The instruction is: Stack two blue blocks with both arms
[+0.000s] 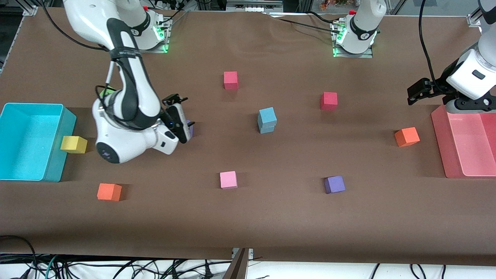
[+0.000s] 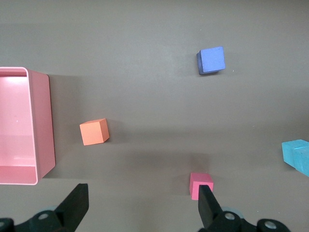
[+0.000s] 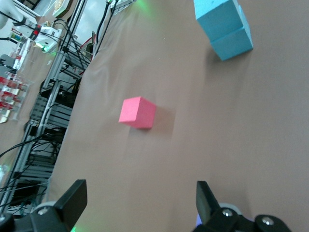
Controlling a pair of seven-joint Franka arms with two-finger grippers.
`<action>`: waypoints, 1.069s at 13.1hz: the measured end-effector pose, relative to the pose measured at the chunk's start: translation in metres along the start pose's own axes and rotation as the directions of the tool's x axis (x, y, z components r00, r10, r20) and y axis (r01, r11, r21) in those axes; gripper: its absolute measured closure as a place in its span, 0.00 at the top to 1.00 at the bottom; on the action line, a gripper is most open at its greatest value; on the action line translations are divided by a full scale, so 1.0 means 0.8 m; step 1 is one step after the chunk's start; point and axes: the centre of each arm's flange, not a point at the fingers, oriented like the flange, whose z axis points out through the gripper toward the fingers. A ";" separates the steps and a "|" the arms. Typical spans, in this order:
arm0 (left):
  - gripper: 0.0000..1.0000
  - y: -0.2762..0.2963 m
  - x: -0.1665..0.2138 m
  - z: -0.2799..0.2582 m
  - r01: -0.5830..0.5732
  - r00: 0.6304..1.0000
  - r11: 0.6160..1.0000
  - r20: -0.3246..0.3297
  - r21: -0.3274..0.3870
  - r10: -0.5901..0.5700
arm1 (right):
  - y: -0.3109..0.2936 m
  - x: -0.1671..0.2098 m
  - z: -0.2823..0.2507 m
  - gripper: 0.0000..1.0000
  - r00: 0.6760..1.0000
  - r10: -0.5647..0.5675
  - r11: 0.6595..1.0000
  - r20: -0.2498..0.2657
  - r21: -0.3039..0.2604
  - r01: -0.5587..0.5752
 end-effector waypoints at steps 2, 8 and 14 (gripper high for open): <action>1.00 0.000 0.000 0.000 0.002 1.000 1.000 0.004 -0.008 -0.002 | -0.001 -0.039 -0.039 1.00 0.997 0.045 0.998 0.056 -0.053 -0.042; 1.00 0.010 -0.008 0.001 0.019 0.999 1.000 0.046 -0.006 -0.018 | -0.092 -0.108 -0.197 1.00 0.920 0.389 0.861 0.053 -0.377 -0.343; 1.00 -0.002 -0.006 -0.022 0.036 0.999 0.999 0.008 -0.012 -0.036 | -0.183 -0.094 -0.236 1.00 0.647 0.742 0.471 -0.173 -0.553 -0.688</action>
